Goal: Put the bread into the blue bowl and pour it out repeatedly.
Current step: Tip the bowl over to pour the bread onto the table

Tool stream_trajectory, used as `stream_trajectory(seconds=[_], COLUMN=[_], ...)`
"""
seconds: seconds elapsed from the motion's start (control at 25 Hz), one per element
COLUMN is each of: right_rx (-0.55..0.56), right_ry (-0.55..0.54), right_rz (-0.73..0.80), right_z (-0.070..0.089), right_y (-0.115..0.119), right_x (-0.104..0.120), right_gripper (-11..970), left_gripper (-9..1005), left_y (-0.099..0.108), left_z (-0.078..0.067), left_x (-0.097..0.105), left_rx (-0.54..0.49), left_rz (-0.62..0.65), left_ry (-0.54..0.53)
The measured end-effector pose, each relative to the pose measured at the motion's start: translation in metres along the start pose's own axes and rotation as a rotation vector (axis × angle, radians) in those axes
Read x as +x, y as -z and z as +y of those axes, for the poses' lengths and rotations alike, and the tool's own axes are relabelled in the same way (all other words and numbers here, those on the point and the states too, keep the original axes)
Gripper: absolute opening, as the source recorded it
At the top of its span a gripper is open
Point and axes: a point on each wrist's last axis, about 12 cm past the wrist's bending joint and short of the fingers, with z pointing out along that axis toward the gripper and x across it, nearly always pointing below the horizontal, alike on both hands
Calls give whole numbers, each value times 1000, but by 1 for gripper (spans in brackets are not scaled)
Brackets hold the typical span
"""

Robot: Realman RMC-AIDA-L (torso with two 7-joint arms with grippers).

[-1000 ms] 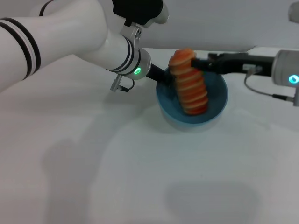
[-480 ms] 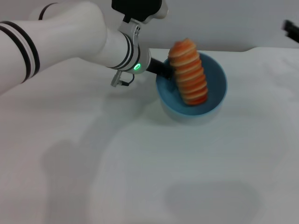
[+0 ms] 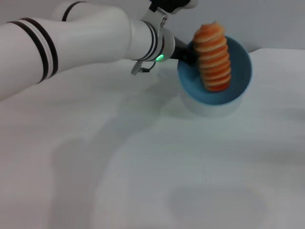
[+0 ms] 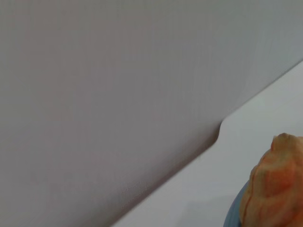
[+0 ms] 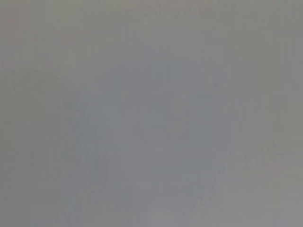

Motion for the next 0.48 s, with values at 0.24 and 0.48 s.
stream_trajectory(seconds=[0.24, 0.48], right_rx=[27, 19], right_ry=[-45, -57], right_rz=[20, -9], right_z=[2, 7], right_y=[16, 18], right_x=[21, 22], right_gripper=[711, 710], left_gripper=[-1, 0], left_y=[-4, -6], left_z=[-12, -11], left_x=[-4, -1], left_rx=[-5, -41], left_rz=[-80, -149], left_ry=[-50, -77])
